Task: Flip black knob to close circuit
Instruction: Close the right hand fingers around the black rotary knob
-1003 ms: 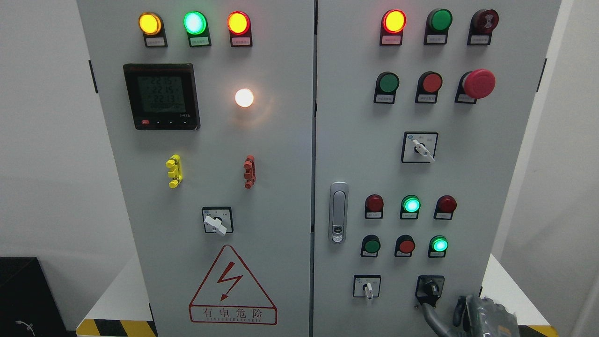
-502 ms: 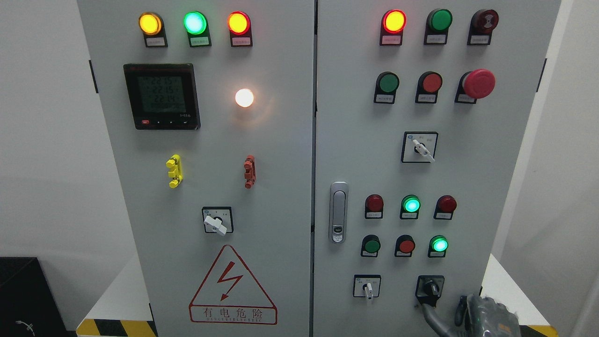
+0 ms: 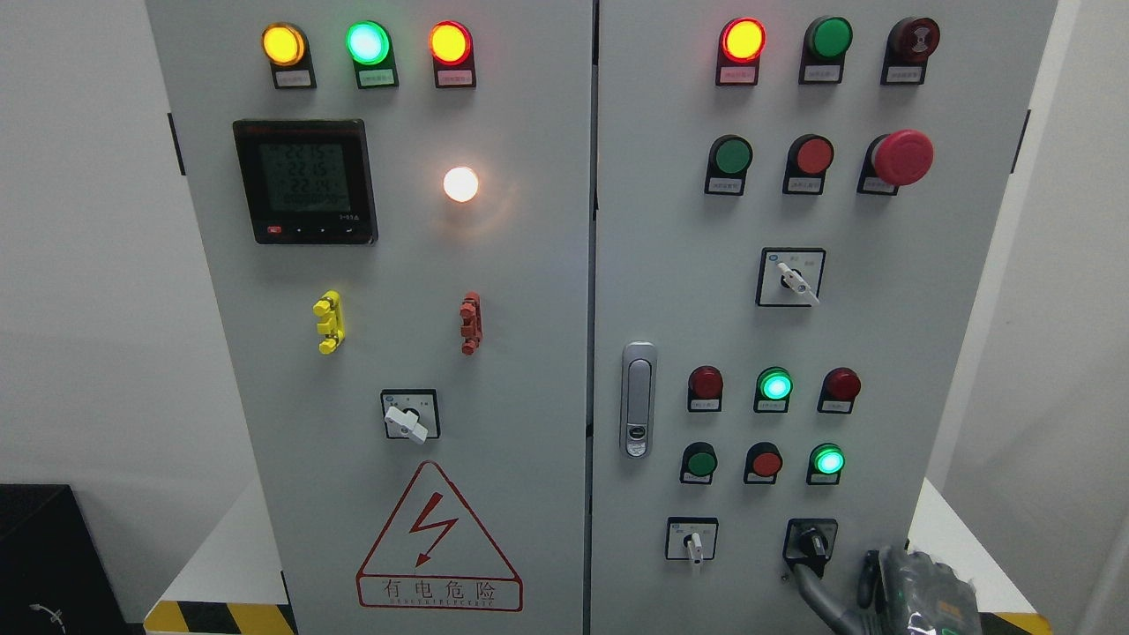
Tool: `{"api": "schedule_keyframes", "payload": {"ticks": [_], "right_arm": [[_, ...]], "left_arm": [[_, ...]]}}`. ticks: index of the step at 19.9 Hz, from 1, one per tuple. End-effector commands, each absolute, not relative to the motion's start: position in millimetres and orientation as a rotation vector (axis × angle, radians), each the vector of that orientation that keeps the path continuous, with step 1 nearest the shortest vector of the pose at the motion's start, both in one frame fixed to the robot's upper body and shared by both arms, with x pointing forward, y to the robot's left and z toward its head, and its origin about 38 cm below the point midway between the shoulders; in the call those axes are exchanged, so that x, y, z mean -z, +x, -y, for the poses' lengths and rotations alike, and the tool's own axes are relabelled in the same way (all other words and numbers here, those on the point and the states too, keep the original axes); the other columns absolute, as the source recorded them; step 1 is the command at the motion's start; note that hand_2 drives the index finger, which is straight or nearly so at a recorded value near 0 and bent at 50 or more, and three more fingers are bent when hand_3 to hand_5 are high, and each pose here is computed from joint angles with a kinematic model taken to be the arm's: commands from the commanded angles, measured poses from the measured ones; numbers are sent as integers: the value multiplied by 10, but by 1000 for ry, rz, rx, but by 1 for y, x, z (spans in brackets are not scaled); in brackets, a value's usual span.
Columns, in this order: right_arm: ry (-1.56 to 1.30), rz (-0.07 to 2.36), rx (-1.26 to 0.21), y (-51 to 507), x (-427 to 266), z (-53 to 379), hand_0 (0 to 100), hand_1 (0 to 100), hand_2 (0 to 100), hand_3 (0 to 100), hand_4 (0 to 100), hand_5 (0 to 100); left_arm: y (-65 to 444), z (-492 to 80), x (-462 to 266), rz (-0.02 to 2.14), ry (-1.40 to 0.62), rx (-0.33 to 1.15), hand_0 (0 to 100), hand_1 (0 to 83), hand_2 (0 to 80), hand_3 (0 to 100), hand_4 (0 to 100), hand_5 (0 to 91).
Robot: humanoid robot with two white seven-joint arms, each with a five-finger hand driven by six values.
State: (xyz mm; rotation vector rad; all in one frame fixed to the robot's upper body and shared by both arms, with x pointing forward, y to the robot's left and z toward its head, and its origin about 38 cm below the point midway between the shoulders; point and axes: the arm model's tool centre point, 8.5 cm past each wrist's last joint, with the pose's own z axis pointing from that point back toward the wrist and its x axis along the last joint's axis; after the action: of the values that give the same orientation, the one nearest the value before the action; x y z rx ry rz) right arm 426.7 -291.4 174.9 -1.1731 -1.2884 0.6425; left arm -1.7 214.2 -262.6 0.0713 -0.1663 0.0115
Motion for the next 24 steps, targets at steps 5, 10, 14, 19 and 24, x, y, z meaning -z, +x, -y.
{"api": "schedule_keyframes", "payload": {"ticks": [5, 10, 14, 19, 24], "right_arm": [[-1179, 1282, -643, 427, -174, 292, 0, 114, 785, 953, 776, 779], [-1179, 1279, -645, 426, -173, 293, 0, 119, 783, 953, 777, 780], [-1182, 1275, -639, 426, -173, 296, 0, 122, 784, 952, 777, 780], [-1181, 1278, -634, 426, -174, 297, 0, 127, 783, 952, 777, 780], [-1183, 1276, -633, 427, -175, 297, 0, 129, 783, 951, 777, 780]], "left_arm": [[-9, -214, 262, 148, 67, 32, 0, 0, 0, 0, 0, 0], [-9, -214, 262, 148, 67, 32, 0, 0, 0, 0, 0, 0], [-9, -214, 262, 148, 67, 32, 0, 0, 0, 0, 0, 0], [-9, -214, 262, 148, 67, 32, 0, 0, 0, 0, 0, 0], [-9, -214, 262, 146, 67, 32, 0, 0, 0, 0, 0, 0]]}}
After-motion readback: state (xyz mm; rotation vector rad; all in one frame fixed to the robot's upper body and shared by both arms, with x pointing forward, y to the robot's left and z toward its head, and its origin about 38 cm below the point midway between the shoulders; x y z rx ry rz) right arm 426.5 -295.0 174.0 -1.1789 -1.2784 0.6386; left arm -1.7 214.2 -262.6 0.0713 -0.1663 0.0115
